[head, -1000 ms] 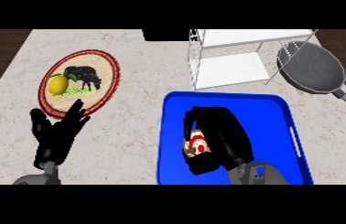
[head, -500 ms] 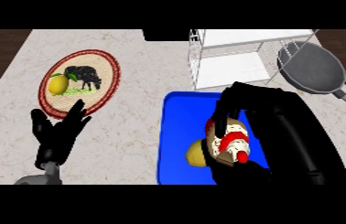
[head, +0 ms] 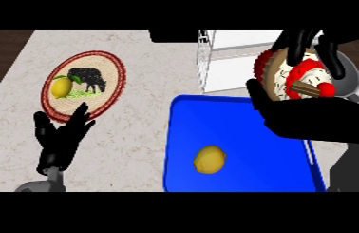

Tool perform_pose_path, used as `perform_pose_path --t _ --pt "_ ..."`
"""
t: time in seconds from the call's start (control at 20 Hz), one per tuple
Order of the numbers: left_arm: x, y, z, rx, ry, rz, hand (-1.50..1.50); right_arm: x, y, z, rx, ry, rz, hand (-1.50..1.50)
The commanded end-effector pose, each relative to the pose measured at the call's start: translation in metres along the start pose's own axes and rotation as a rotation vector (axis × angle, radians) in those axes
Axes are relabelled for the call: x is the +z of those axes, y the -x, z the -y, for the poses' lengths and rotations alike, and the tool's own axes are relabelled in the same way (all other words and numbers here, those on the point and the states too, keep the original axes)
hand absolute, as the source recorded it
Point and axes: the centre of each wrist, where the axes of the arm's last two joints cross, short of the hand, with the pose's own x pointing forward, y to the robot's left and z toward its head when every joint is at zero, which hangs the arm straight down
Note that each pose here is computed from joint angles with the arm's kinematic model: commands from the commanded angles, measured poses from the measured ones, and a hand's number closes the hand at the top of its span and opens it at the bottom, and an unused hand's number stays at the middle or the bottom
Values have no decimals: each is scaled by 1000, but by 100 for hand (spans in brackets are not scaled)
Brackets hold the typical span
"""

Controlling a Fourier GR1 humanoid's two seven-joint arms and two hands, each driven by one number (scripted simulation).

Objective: Pick the cupcake from the tray and place it in the tiered shelf

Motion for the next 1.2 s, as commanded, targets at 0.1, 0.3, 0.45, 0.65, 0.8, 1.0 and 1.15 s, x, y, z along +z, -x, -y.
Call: perform_pose_path --t 0.1,0.3,0.45,0.65,0.8,1.0,1.15 --pt "-5 -2 -9 0 13 -11 0 -54 -1 45 -15 39 -124 150" --pt "5 13 -1 -8 12 -31 0 -82 12 67 27 52 -113 150" --pt "-12 11 15 -16 0 -38 0 -102 15 61 27 20 -130 150" --pt "-13 -4 -6 5 25 -9 0 -129 16 68 65 -49 -118 150" --pt "-13 0 4 0 17 -38 0 -138 16 65 121 -80 -103 150" --pt "-5 14 -8 -17 19 -21 0 -150 58 40 136 -63 -95 150" --pt "-3 10 0 -5 14 -42 0 -163 55 46 155 -40 -94 150"
